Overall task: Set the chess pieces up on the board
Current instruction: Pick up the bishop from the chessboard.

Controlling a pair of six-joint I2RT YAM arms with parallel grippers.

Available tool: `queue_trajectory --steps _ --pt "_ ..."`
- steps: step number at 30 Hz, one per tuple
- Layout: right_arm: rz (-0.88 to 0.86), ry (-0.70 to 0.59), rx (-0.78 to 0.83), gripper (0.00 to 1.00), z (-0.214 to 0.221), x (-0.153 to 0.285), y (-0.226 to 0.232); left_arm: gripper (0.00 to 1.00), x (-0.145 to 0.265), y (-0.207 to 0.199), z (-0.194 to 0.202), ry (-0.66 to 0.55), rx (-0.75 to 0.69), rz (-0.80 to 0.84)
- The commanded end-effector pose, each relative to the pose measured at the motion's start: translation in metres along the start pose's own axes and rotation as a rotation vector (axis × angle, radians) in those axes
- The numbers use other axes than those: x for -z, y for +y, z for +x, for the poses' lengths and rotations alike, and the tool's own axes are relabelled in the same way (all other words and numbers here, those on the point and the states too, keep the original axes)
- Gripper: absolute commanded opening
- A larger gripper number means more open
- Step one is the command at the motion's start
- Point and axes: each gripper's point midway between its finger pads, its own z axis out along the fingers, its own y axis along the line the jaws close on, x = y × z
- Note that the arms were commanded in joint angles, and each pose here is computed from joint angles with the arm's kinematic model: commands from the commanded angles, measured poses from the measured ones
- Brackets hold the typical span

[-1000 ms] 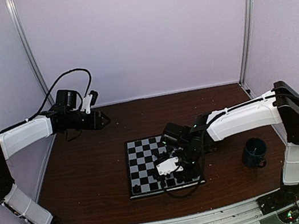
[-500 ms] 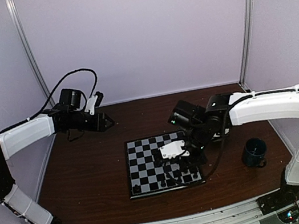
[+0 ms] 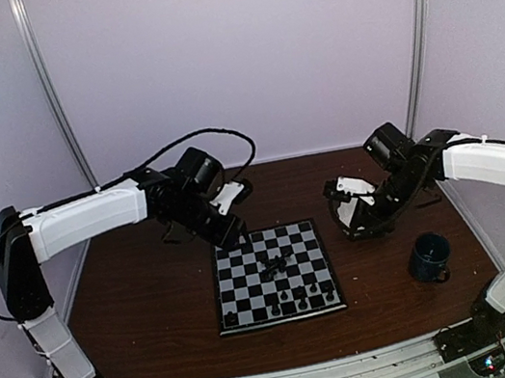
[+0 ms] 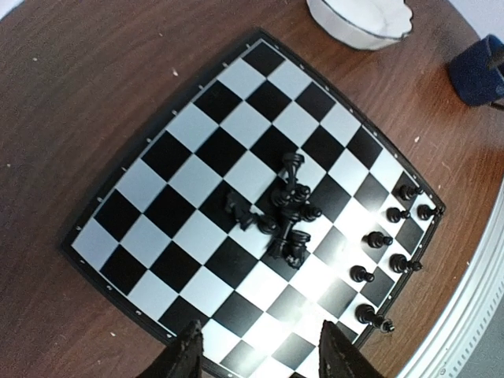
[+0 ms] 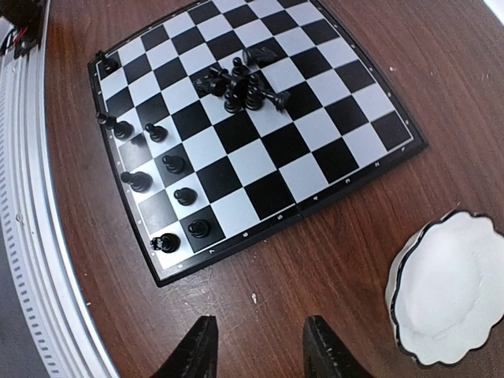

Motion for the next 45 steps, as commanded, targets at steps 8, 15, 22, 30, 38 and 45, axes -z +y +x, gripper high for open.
queue_trajectory --steps 8,15,22,30,38,45 --pt "-0.039 -0.148 -0.08 0.44 -0.009 0.015 -0.006 0.5 -0.054 -0.023 0.022 0.238 -0.033 -0.055" --pt "-0.043 -0.147 -0.077 0.44 -0.007 0.013 -0.006 0.47 -0.066 -0.018 0.011 0.224 0.08 -0.097" --pt "-0.048 -0.145 -0.076 0.44 -0.007 0.011 -0.006 0.4 -0.082 -0.022 0.0 0.205 0.128 -0.076" --pt "-0.064 -0.143 -0.071 0.44 -0.006 0.01 -0.004 0.37 -0.09 -0.023 0.004 0.224 0.12 -0.062" --pt "-0.096 -0.101 -0.019 0.44 -0.004 0.006 0.0 0.45 -0.08 -0.016 0.02 0.258 0.09 -0.094" --pt "-0.155 0.026 0.119 0.43 -0.016 -0.027 0.008 0.49 -0.054 0.0 0.016 0.15 0.176 -0.097"
